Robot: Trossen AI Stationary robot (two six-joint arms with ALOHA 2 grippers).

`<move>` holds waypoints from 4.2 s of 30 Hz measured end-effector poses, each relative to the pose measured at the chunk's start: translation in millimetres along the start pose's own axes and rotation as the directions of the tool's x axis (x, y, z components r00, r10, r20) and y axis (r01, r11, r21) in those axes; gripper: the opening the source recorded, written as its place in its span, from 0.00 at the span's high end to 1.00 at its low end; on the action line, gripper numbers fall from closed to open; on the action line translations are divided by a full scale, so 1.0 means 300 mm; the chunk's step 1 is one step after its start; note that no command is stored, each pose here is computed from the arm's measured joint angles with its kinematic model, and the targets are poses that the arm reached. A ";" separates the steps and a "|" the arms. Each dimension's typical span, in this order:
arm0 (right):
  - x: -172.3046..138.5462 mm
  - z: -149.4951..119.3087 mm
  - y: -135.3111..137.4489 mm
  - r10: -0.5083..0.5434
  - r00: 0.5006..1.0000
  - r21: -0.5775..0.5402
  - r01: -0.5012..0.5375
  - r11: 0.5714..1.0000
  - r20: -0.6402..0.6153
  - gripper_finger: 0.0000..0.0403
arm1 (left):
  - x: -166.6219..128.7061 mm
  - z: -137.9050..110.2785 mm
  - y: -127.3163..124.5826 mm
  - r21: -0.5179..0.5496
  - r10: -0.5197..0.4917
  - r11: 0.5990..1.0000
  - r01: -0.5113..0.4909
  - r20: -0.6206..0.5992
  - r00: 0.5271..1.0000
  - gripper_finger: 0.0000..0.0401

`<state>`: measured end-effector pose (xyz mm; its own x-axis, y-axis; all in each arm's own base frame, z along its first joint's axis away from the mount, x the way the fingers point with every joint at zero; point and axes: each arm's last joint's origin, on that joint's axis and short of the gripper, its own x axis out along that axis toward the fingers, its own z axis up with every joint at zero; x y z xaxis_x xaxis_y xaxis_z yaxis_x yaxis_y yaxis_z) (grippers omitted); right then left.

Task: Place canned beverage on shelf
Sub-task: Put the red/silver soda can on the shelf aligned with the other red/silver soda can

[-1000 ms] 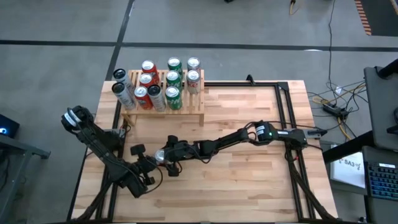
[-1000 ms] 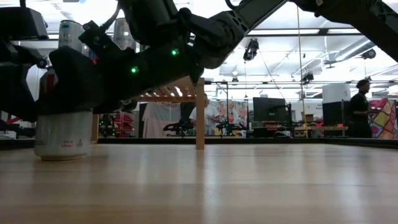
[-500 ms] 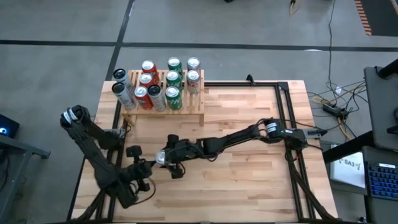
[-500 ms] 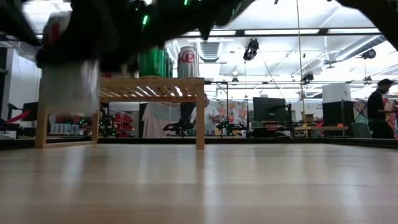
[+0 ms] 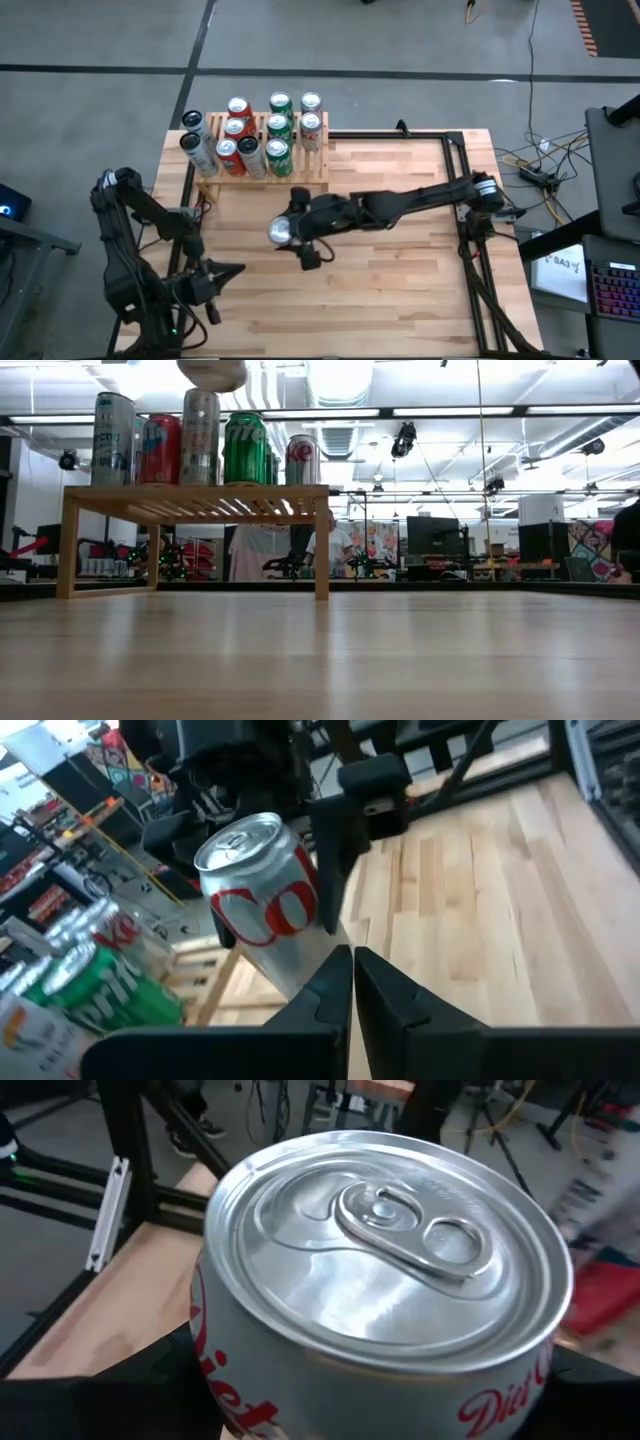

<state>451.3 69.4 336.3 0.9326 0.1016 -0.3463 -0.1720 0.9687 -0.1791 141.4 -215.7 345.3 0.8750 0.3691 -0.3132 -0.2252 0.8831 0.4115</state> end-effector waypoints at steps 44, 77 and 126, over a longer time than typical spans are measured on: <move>-0.295 -0.192 -0.437 -0.298 0.954 0.184 0.296 0.937 -0.015 0.29 | 0.104 0.124 0.367 0.098 -0.047 0.994 0.045 0.012 0.999 1.00; -0.223 -0.308 -0.473 -0.330 0.943 0.219 0.329 0.918 -0.034 0.28 | 0.098 -0.051 0.454 -0.106 -0.036 0.991 0.081 0.373 0.927 1.00; -0.225 -0.250 -0.509 -0.362 0.932 0.158 0.353 0.922 0.029 0.14 | 0.102 -0.051 0.449 -0.086 -0.038 0.993 0.075 0.369 0.929 1.00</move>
<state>390.7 -102.4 318.1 0.9403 -0.2492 -0.2316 0.2207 0.9649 -0.1424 131.2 -81.1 378.1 0.9792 0.2027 0.0093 -0.1955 0.9299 0.3115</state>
